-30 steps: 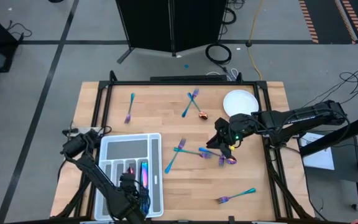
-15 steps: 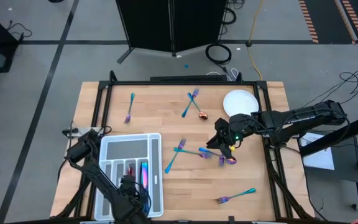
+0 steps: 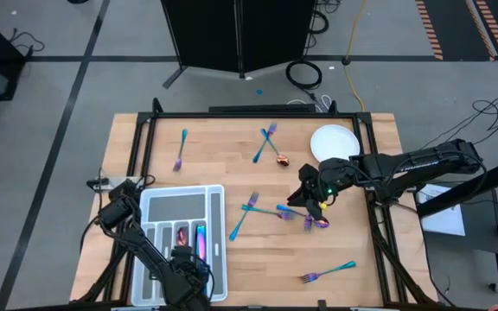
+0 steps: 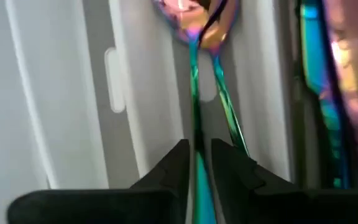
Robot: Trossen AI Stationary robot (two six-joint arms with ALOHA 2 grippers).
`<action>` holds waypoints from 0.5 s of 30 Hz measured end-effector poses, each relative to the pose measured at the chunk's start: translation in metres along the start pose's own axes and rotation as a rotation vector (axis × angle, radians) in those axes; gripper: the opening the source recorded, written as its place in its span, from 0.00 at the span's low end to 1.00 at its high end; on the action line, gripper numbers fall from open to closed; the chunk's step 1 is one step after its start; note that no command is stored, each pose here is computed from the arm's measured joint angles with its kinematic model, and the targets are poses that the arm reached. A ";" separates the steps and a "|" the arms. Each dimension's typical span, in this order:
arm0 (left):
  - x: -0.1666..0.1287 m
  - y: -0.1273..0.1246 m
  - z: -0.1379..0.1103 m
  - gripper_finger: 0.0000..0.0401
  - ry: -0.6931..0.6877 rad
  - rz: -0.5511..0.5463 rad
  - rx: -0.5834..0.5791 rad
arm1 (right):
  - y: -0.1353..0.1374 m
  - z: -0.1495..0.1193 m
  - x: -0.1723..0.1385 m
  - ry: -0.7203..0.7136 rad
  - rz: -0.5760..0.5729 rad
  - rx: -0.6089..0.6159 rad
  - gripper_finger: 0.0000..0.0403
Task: Sort silverware
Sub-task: Put the bottom right iridescent spoon into the cutlery tray, then put the bottom iridescent spoon into the cutlery tray
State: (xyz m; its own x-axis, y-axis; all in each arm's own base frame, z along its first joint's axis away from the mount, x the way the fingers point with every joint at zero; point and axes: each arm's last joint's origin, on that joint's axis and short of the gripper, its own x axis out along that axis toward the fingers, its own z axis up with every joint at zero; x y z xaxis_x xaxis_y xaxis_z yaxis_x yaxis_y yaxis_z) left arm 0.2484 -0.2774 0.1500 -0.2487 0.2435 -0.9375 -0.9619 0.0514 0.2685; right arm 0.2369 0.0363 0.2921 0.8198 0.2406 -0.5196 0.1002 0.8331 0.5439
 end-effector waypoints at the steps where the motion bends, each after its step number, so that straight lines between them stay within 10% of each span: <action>1: 0.000 0.000 0.000 0.20 0.005 0.004 0.005 | 0.000 0.000 0.000 0.000 0.000 0.000 0.16; 15: -0.041 0.011 0.010 0.41 -0.069 0.014 0.156 | 0.000 0.000 0.000 -0.001 0.000 -0.013 0.16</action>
State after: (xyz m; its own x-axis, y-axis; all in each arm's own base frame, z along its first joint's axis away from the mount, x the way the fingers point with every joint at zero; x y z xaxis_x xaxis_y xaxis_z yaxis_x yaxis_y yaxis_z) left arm 0.2492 -0.2768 0.1932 -0.2484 0.3113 -0.9173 -0.9278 0.1956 0.3176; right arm 0.2369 0.0363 0.2923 0.8207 0.2403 -0.5184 0.0927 0.8393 0.5357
